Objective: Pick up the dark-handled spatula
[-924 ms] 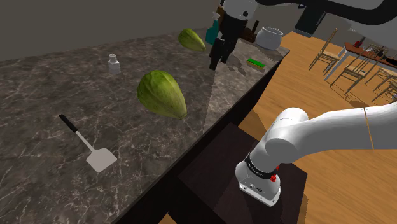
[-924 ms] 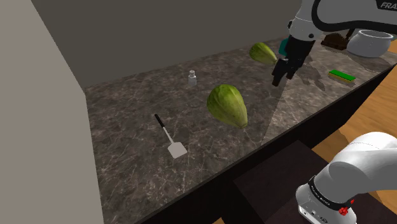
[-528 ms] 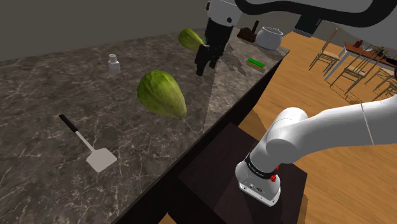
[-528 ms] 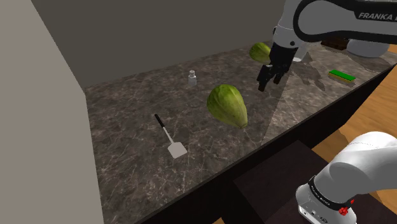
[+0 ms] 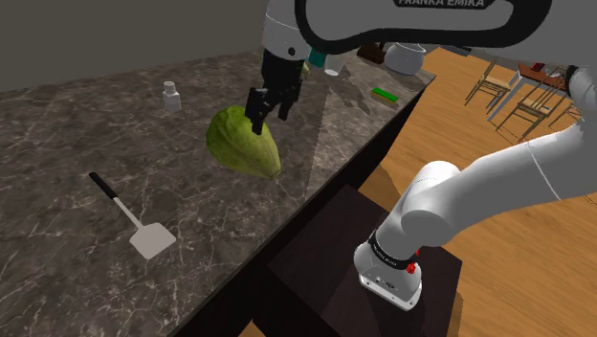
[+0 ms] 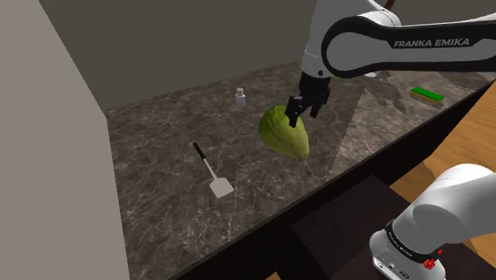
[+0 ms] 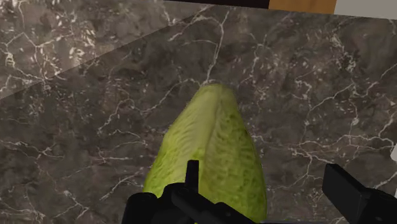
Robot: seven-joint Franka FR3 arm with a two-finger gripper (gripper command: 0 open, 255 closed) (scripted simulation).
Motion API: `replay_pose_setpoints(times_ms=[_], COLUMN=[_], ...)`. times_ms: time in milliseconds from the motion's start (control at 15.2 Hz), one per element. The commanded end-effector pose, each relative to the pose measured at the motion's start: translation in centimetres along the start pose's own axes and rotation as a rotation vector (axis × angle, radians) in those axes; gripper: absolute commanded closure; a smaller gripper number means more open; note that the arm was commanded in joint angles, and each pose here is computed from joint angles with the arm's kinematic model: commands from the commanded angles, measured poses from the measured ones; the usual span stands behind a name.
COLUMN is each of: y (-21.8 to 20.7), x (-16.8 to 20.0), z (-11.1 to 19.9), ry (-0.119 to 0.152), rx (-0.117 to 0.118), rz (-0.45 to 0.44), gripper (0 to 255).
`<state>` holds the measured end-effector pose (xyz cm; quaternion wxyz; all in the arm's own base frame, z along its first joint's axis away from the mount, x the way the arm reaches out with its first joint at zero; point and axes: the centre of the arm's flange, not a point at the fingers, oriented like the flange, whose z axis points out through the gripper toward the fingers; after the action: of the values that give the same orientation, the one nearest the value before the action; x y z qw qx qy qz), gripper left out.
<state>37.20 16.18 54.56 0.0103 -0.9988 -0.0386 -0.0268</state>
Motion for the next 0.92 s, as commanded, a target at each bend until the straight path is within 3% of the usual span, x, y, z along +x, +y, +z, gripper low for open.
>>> replay_pose_setpoints(times_ms=[0, 858], y=[-2.2, -16.2], x=[1.1, 8.4], z=[1.2, 8.3], ry=[0.002, 0.008], rx=[0.0, -0.012], rz=[0.006, 0.038], gripper=[0, 0])
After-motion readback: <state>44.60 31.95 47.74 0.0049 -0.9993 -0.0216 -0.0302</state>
